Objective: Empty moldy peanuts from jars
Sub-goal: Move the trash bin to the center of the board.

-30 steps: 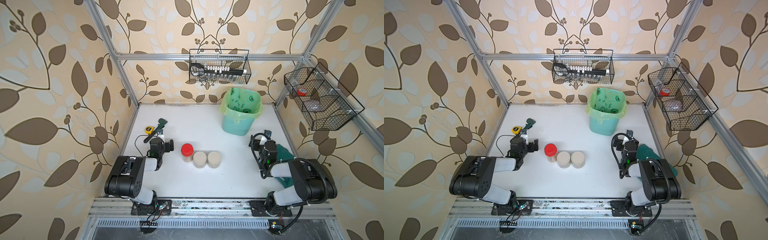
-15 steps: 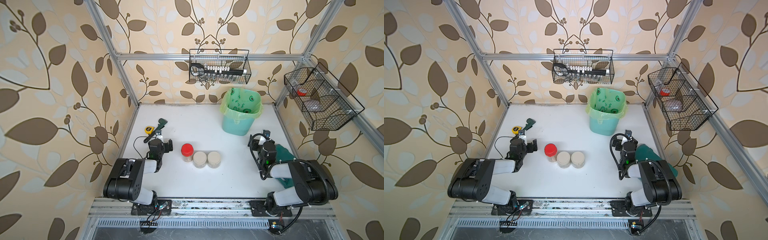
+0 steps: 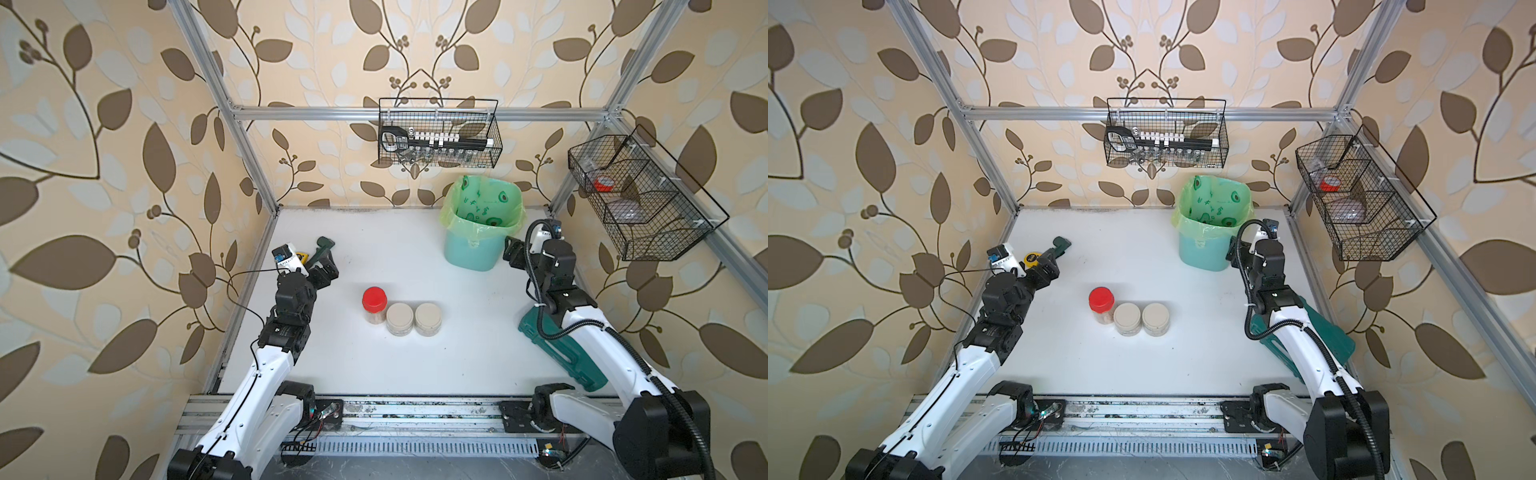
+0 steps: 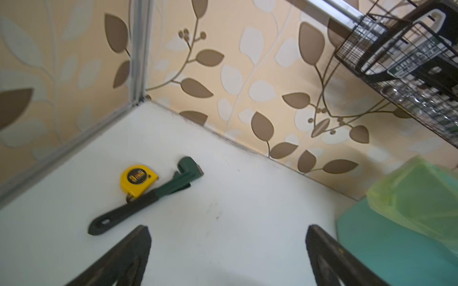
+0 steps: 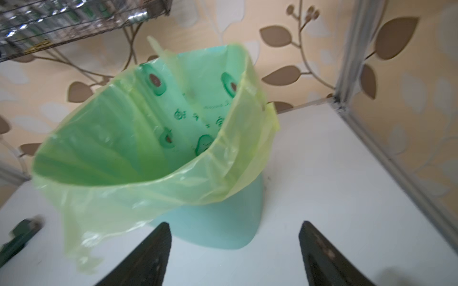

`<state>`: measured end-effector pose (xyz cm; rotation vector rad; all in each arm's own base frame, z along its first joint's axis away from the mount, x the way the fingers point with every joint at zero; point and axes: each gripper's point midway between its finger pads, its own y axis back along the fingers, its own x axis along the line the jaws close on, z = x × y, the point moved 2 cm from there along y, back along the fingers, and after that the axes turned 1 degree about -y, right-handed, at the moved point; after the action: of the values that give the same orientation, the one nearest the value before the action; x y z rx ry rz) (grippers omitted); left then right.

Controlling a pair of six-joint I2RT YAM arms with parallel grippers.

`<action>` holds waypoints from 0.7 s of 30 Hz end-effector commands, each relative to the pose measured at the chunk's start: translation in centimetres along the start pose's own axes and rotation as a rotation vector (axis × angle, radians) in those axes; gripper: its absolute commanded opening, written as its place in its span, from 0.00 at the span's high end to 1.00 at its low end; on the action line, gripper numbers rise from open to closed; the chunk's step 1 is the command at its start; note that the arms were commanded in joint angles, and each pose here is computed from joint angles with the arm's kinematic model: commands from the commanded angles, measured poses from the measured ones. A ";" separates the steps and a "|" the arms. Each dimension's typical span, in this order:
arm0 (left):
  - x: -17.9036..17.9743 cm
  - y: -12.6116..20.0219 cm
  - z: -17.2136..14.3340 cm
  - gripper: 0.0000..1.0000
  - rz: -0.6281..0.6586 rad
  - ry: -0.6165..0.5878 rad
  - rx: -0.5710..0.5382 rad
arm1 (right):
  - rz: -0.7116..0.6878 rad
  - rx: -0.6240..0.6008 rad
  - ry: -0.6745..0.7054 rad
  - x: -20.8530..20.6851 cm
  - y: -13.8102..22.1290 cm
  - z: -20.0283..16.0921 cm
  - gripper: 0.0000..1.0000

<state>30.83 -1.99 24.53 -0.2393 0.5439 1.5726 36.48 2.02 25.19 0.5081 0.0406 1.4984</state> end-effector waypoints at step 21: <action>0.1 6.3 -12.0 0.10 -0.166 -0.125 0.311 | 0.028 0.297 -0.124 -0.2 -5.3 8.6 0.22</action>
<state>22.38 -7.79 15.33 0.0306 0.6895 1.2978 44.64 -0.17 32.89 0.7762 0.0469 1.5446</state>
